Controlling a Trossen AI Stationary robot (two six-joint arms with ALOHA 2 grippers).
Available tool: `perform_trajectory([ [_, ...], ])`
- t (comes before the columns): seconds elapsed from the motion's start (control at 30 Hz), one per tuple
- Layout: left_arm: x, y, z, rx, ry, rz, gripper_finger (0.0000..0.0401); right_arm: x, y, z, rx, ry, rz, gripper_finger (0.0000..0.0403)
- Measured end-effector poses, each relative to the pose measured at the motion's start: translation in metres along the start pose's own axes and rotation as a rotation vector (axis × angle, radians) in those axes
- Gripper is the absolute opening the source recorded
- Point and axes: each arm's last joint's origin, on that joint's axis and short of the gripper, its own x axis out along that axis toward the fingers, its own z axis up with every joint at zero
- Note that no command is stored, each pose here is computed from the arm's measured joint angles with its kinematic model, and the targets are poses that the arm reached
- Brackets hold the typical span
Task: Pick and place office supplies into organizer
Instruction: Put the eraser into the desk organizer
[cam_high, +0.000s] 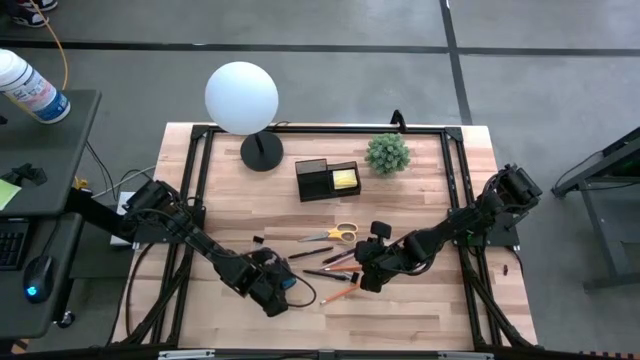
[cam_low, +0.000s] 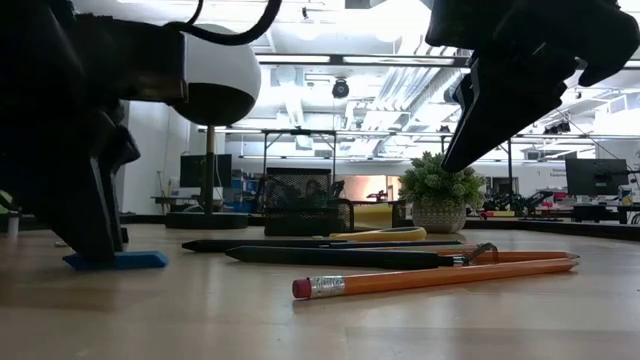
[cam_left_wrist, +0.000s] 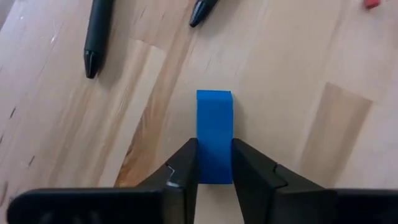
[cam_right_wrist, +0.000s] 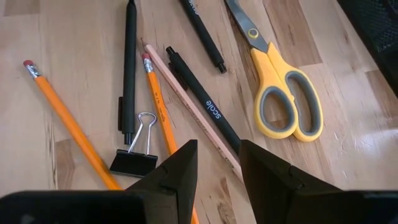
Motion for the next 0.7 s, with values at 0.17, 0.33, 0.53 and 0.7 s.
perform_trajectory([
  [0.17,-0.009,-0.005,0.008,0.017,-0.021,0.044,0.0068,0.0,0.0,0.0,0.0,-0.002,-0.003,0.0119],
  [0.33,-0.015,-0.009,0.014,0.033,-0.034,0.049,0.0067,0.0,0.0,0.0,0.0,-0.001,-0.003,0.0119],
  [0.53,-0.026,-0.008,0.021,0.057,-0.068,0.139,0.0067,0.0,0.0,0.0,0.0,0.0,-0.001,0.0119],
  [0.7,-0.034,-0.002,0.036,0.115,-0.09,0.194,0.0067,0.0,0.0,0.0,0.002,0.002,0.001,0.0119],
])
